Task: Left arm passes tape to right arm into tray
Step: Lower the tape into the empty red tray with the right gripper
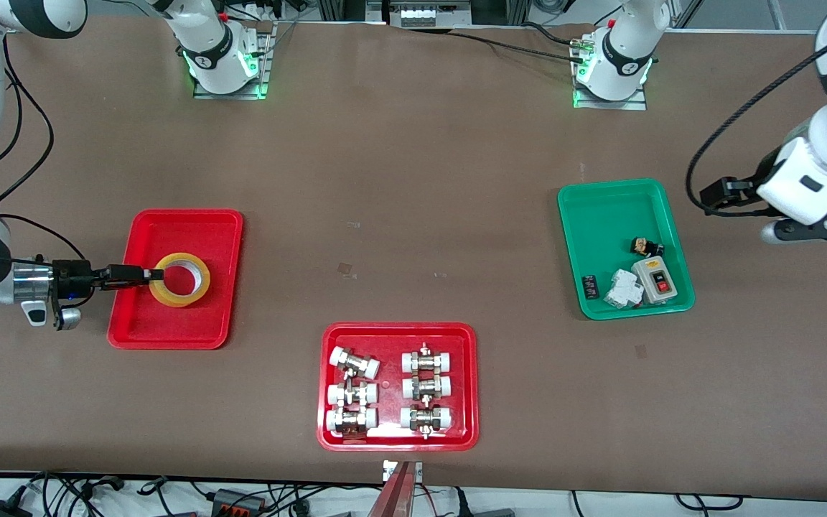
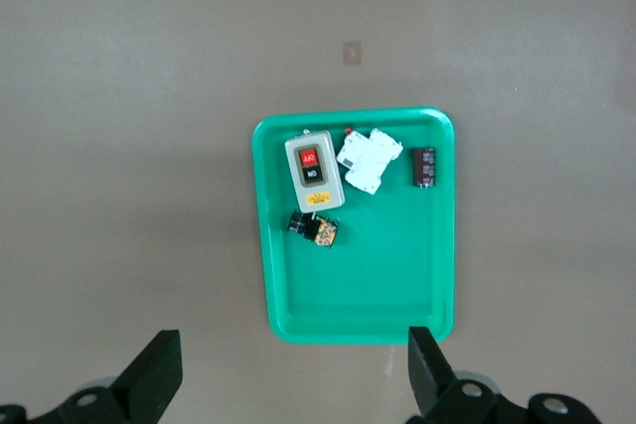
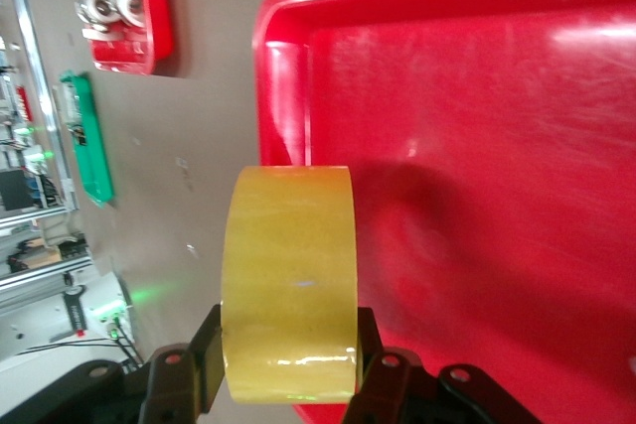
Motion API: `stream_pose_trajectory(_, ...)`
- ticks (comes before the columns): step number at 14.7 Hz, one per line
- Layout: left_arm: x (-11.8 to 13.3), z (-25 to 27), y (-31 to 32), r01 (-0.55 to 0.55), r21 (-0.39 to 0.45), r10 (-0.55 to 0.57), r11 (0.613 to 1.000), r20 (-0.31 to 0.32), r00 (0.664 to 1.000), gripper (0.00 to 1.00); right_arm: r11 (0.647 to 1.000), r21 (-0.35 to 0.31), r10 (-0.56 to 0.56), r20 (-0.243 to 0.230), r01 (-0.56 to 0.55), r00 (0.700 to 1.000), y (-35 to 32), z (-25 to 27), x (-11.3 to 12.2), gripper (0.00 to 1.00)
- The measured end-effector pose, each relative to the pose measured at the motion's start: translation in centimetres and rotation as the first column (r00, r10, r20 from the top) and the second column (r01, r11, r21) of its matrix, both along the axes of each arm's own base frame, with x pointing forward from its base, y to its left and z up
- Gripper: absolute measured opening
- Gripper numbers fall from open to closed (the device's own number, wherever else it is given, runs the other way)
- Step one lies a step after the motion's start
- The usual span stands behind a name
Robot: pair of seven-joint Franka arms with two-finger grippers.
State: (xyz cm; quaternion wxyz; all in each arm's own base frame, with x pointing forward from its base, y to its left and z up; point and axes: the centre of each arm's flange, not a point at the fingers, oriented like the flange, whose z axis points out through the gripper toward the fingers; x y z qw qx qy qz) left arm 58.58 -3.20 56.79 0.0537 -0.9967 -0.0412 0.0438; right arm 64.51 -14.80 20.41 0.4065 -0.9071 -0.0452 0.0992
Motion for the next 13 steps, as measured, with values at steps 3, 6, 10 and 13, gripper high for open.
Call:
stream_pose_trajectory(3, 0.1, 0.5, 0.1, -0.004, -0.002, 0.004, 1.000, 0.012, 1.000, 1.00, 0.999, -0.035, 0.008, 0.002, -0.008, 1.000, -0.4, -0.5, 0.0, 0.78)
stream_pose_trajectory(6, 0.0, 0.4, 0.1, -0.007, -0.010, 0.007, 1.000, 0.006, 1.000, 1.00, 0.989, -0.126, 0.079, 0.012, -0.076, 0.997, 0.3, -0.6, 0.4, 1.00)
stream_pose_trajectory(10, -0.3, -0.6, -0.3, -0.012, -0.050, 0.011, 0.999, -0.025, 1.000, 1.00, 0.977, -0.174, 0.131, 0.025, -0.125, 0.991, 2.3, -0.7, 1.1, 1.00)
stream_pose_trajectory(13, -1.0, -0.9, -0.7, -0.009, -0.045, 0.007, 0.999, -0.062, 0.998, 1.00, 0.979, -0.166, 0.128, 0.023, -0.122, 0.992, 2.3, -0.7, 1.1, 1.00)
